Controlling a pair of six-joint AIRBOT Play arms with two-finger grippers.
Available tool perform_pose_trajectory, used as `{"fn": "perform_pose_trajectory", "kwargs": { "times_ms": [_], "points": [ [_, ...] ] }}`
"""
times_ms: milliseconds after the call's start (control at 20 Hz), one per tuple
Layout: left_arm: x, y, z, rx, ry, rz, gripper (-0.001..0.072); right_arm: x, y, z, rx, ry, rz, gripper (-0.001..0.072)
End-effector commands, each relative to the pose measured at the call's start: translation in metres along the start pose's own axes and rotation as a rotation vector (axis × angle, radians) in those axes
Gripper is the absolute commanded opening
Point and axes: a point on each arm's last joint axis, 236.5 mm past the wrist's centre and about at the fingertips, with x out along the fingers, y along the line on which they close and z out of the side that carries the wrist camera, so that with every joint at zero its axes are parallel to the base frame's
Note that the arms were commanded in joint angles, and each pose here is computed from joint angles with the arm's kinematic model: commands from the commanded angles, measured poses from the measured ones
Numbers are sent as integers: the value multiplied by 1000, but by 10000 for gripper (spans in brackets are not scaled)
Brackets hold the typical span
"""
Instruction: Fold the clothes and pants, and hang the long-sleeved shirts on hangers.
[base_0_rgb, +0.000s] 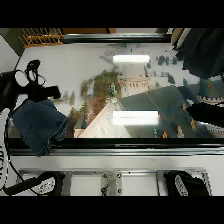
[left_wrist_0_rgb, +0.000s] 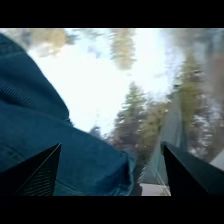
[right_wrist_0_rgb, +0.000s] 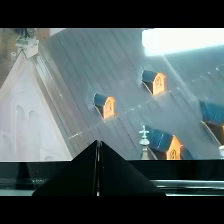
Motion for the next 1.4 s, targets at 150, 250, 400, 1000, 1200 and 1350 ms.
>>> {"fn": "perform_pose_trajectory", "kwargs": {
  "times_ms": [150,250,400,1000,1200,1350],
  "points": [
    [51,71,-64,-226,56,112,717,0,0,0,0,-1,0,19],
    [66,71,-74,-237,78,113,717,0,0,0,0,-1,0,19],
    [86,60,-86,-216,135,107,717,0,0,0,0,-1,0,19],
    [-76,-173,14,115,-348,-314,21,0,0,0,-1,-1,0,19],
    [-102,-288,8,293,-404,-472,22,0,0,0,0,1,0,19],
    [-76,-357,-3,377,-378,-526,32,0,0,0,1,1,0,19]
  ]
}}
